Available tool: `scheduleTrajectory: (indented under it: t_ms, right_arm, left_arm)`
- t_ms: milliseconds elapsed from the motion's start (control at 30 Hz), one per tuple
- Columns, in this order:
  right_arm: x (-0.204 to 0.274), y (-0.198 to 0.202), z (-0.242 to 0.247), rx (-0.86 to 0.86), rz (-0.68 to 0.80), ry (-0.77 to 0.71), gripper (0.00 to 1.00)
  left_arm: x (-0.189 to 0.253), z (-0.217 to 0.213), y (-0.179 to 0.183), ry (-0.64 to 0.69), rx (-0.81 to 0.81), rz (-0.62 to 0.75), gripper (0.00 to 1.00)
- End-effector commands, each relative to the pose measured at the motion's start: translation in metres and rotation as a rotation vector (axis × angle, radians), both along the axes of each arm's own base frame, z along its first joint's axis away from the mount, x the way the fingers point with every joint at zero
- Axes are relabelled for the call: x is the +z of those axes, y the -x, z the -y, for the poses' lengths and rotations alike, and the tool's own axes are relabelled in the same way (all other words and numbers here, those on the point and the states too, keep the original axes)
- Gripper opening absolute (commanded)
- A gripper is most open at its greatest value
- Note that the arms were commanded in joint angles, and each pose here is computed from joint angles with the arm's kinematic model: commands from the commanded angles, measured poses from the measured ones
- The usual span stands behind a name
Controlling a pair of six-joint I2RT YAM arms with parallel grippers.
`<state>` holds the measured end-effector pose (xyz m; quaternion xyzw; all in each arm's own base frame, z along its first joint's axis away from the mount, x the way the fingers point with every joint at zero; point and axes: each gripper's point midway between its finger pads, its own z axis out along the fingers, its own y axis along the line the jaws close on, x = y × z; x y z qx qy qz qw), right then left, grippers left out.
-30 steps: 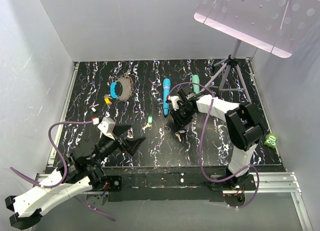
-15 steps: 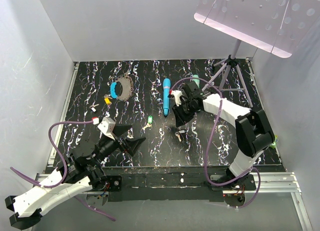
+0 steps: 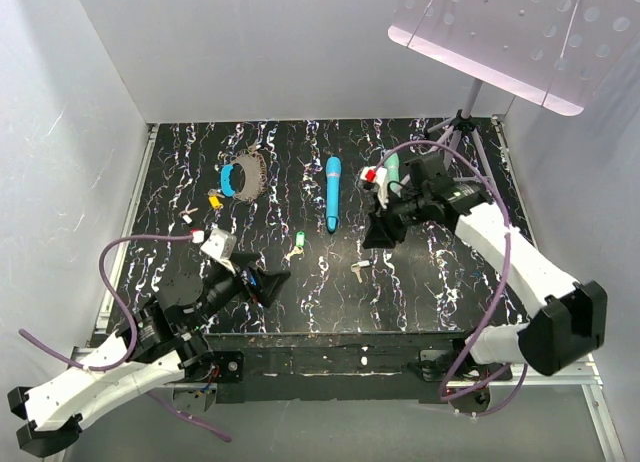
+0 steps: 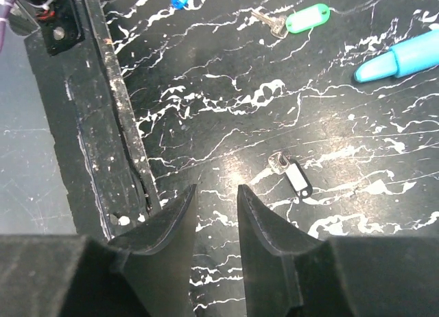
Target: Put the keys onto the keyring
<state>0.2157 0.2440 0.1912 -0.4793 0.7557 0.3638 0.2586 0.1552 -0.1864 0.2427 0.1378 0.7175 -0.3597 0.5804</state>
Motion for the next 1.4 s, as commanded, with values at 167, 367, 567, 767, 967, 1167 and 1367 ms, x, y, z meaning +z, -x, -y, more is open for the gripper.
scheduleTrajectory:
  t_ms: [167, 367, 567, 767, 967, 1167, 1367]
  right_arm:
    - [0.053, 0.041, 0.017, 0.075, 0.045, -0.089, 0.48]
    - [0.074, 0.038, 0.018, 0.065, -0.012, -0.136, 0.53]
    - [0.061, 0.023, 0.035, -0.007, -0.065, -0.212, 0.53]
    - [0.050, 0.022, 0.047, -0.052, -0.035, -0.263, 0.55]
    - [0.048, 0.021, 0.056, -0.085, -0.012, -0.353, 0.59]
    - [0.037, 0.025, 0.062, -0.098, -0.003, -0.439, 0.63]
    - [0.039, 0.024, 0.063, -0.082, -0.001, -0.457, 0.64]
  left_arm:
    - [0.001, -0.034, -0.035, -0.234, 0.266, -0.112, 0.98]
    - [0.001, -0.051, -0.077, -0.245, 0.283, -0.209, 0.98]
    - [0.002, -0.072, -0.127, -0.176, 0.289, -0.311, 0.98]
    - [-0.028, -0.087, -0.180, -0.174, 0.315, -0.414, 0.98]
    - [-0.062, -0.106, -0.236, -0.186, 0.370, -0.545, 0.98]
    - [-0.084, -0.111, -0.291, -0.214, 0.364, -0.619, 0.95]
    - [-0.104, -0.107, -0.328, -0.259, 0.298, -0.689, 0.86]
